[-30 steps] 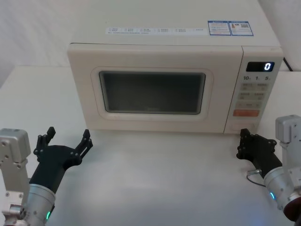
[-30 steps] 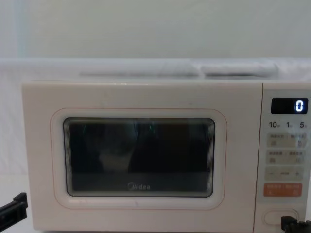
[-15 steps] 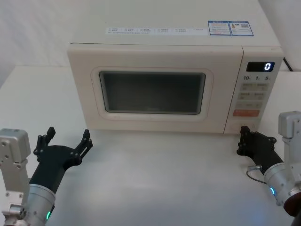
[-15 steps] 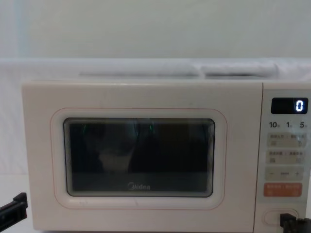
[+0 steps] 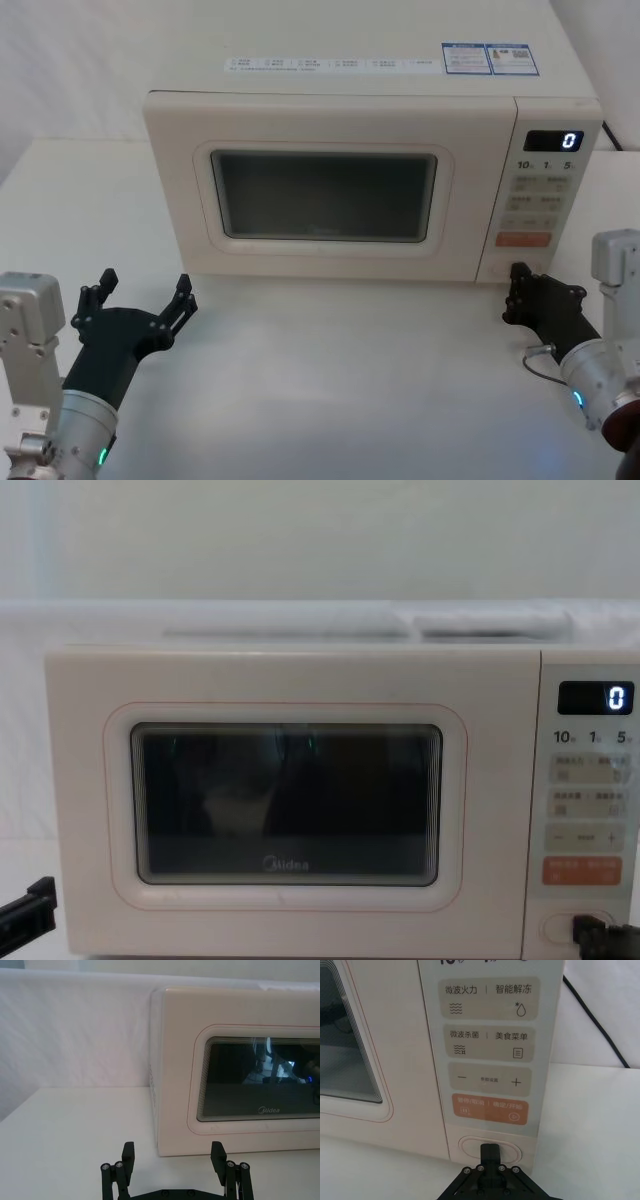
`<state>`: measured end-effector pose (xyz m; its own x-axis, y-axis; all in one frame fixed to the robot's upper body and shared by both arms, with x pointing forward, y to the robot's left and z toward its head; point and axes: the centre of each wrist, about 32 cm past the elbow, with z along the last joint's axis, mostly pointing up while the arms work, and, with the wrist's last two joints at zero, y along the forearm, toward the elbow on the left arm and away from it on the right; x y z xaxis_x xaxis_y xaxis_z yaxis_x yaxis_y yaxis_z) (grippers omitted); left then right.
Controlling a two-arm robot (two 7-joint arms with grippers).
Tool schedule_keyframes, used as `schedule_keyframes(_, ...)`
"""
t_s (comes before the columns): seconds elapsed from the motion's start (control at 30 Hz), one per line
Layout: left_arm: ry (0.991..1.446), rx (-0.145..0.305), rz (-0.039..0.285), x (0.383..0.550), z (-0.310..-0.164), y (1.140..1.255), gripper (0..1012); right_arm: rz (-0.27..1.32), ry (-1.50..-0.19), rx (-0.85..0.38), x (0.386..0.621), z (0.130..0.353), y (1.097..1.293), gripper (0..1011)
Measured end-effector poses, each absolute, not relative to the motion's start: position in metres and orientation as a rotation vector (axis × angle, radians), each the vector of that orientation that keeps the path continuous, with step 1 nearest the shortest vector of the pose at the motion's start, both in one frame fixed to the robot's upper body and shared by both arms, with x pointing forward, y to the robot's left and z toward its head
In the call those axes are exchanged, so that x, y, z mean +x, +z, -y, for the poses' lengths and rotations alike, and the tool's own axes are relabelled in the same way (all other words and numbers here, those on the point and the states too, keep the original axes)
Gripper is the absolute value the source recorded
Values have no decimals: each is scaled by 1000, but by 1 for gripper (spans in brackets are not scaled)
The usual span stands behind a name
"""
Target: Press the button to open the microwave door with one hand; close the microwave door with the other hand.
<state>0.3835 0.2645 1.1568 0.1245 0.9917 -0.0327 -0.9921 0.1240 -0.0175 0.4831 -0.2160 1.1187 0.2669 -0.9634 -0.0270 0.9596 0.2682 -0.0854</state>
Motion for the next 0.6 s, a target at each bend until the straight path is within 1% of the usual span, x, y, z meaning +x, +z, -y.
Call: schedule_keyframes(0.6, 1446, -38, -14, 384, -265, 1157, 1001, -64, -1299, -81, 491, 214, 1117, 0)
